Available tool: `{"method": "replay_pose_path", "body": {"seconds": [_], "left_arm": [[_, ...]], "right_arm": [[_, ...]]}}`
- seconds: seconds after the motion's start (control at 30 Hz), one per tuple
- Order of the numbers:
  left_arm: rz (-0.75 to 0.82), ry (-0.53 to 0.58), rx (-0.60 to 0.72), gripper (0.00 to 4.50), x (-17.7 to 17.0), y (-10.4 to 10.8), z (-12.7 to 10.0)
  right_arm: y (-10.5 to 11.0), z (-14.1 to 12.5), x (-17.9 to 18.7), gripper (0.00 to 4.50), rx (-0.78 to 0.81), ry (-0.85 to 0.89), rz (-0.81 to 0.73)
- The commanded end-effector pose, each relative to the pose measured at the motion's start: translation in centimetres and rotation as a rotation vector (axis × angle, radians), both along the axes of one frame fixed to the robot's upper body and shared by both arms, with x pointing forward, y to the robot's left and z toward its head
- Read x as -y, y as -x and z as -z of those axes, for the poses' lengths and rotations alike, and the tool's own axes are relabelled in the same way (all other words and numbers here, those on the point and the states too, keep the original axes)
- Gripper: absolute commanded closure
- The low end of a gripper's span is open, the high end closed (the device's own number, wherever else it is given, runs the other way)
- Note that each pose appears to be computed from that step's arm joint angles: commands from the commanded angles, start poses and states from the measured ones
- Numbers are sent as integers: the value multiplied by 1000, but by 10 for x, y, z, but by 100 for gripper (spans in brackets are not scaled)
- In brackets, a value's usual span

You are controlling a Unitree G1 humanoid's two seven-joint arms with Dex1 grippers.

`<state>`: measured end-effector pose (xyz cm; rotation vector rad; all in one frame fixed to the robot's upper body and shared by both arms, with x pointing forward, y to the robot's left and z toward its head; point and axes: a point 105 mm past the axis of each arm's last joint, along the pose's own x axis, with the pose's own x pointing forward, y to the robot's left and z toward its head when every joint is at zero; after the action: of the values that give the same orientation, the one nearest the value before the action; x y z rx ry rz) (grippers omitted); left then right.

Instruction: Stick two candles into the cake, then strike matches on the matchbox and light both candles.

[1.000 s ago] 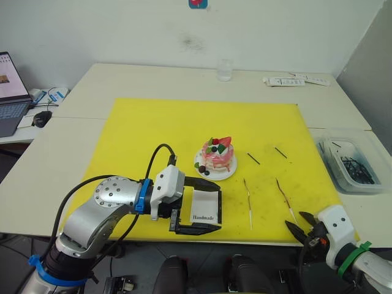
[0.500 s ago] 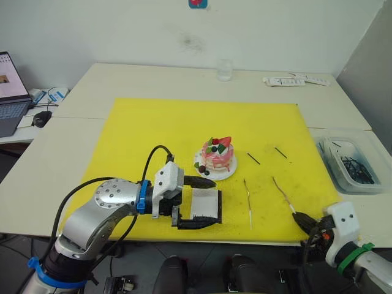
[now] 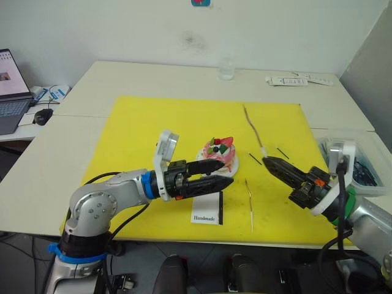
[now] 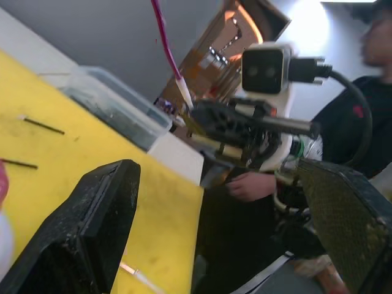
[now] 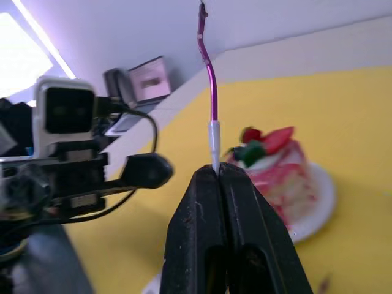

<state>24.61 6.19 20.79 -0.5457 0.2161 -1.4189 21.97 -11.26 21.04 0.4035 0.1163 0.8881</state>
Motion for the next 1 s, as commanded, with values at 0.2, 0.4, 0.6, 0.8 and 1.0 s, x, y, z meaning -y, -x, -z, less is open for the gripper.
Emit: {"method": "replay_pose_path", "body": {"seconds": [0.2,0.4,0.6,0.8,1.0], "left_arm": [[40,188,-54,0,12,1,-29],[60,219,-88,0,14,6,-30],[60,236,-109,39,17,6,-30],[71,242,-115,214,21,7,-30],[93,231,-122,412,22,10,-28]], "right_arm": [[10,-30,-22,449,-80,-155,-186],[14,-32,-30,449,-103,-171,-230],[18,-32,-36,450,-98,-163,-258],[20,-31,-40,450,-95,-159,-273],[16,-33,-42,450,-84,-165,-272]]}}
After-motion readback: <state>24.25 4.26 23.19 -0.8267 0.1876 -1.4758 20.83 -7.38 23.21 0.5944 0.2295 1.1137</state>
